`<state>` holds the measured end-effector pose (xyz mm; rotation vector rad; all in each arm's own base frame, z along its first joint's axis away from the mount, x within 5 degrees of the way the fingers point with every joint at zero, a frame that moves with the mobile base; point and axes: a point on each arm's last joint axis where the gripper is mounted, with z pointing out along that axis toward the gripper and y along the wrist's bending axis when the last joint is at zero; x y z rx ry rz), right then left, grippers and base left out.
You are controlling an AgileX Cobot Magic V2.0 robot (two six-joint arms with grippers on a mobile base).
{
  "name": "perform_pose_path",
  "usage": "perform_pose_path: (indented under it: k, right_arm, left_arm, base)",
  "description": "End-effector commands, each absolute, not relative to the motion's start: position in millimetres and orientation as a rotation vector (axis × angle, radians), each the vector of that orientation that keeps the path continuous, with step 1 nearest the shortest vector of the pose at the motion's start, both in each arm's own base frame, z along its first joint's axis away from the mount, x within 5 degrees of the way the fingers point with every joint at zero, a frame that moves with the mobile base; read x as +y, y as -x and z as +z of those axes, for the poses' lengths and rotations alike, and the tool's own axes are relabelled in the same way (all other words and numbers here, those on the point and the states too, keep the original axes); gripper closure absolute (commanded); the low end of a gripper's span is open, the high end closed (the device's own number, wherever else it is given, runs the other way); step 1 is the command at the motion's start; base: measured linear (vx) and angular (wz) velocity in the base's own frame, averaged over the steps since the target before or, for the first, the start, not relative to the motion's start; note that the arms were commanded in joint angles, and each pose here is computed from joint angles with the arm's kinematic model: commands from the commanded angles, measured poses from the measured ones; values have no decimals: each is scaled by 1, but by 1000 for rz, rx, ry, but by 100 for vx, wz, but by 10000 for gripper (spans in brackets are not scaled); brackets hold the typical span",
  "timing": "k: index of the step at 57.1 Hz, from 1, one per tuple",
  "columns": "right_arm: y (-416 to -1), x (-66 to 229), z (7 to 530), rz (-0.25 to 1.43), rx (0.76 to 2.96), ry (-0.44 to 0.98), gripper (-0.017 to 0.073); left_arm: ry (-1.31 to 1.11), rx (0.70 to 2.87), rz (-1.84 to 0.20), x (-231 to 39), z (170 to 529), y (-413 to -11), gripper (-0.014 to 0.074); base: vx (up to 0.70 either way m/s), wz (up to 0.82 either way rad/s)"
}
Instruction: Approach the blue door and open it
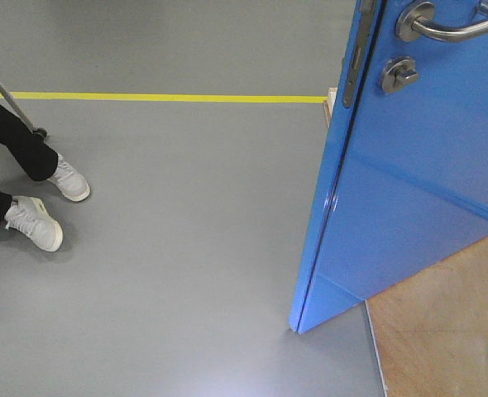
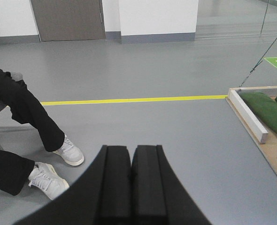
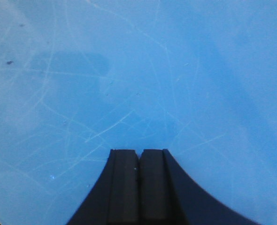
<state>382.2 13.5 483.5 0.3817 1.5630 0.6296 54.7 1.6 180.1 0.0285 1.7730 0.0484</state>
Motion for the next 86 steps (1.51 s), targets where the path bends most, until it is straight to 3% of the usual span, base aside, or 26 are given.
perform_pose_path:
  k: [1,86]
  right_arm:
    - [-368,11,509,624,1445,-371,547]
    - [-368,12,509,625,1446,-371,547]
  left_arm:
    - [-28,1650,33,1,197,-54,521]
    - [-28,1650,33,1,197,-54,521]
  base:
    - [0,0]
    - [7,3]
